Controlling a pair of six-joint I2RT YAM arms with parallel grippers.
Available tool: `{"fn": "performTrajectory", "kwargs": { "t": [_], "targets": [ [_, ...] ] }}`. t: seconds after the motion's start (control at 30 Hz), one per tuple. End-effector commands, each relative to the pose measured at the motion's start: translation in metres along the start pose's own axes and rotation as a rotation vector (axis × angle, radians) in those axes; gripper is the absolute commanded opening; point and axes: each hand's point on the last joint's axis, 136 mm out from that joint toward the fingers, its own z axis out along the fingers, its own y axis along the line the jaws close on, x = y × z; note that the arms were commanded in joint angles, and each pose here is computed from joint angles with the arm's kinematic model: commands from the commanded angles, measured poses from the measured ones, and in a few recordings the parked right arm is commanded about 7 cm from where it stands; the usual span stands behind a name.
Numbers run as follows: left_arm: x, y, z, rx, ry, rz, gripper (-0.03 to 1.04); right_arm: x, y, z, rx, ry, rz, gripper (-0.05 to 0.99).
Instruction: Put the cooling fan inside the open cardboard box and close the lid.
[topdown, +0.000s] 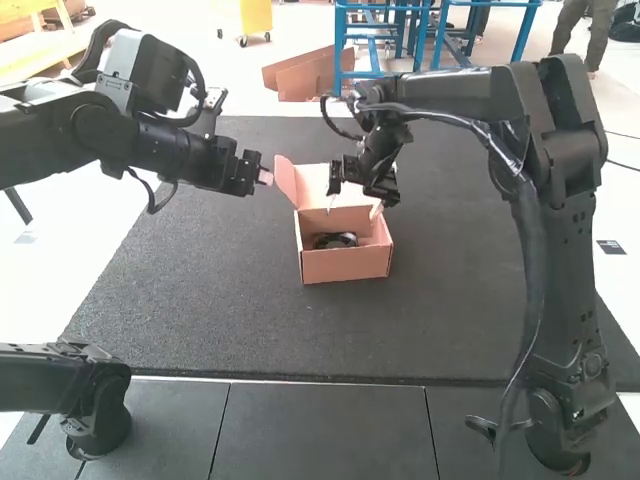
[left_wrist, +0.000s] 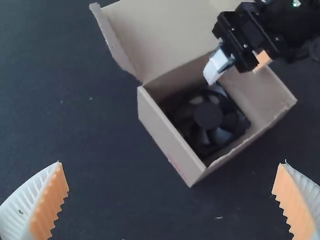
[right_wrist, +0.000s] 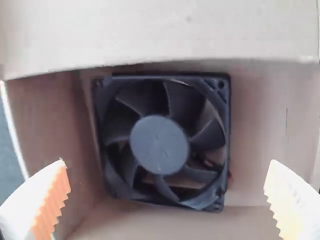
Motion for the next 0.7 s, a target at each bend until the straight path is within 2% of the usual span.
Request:
{"fn": "performTrajectory", "kwargs": {
  "t": [0.0,0.07,0.13,0.2,0.23,0.3,0.4,0.53,0.67],
  "targets": [
    [-0.023,0.014,-0.001,-0.041,-0.039,-0.07,0.97,-0.042,0.024,-0.068,-0.158,-0.147,-0.012,0.89],
    [-0.025,0.025,0.006,-0.067,-0.027,-0.127,0.97,-0.056,0.028,-0.098,-0.198,-0.209,-0.052,0.89],
    [-0.029,0.035,0.013,-0.09,-0.02,-0.181,0.97,-0.059,0.028,-0.117,-0.219,-0.252,-0.138,0.89],
    [-0.037,0.042,0.018,-0.102,-0.032,-0.199,0.97,-0.06,0.023,-0.14,-0.191,-0.31,-0.254,0.9],
    [-0.042,0.044,0.022,-0.104,-0.041,-0.205,0.97,-0.059,0.014,-0.144,-0.151,-0.32,-0.289,0.9],
    [-0.048,0.046,0.03,-0.109,-0.043,-0.217,0.97,-0.054,-0.005,-0.145,-0.092,-0.313,-0.323,0.9],
    [-0.047,0.05,0.046,-0.122,-0.011,-0.235,0.97,-0.047,-0.027,-0.15,-0.048,-0.32,-0.353,0.9],
    [-0.047,0.059,0.064,-0.158,0.003,-0.247,0.97,-0.047,-0.059,-0.151,0.078,-0.419,-0.41,0.9],
    [-0.046,0.076,0.076,-0.226,0.007,-0.254,0.97,-0.042,-0.065,-0.146,0.089,-0.498,-0.406,0.9]
  ]
}}
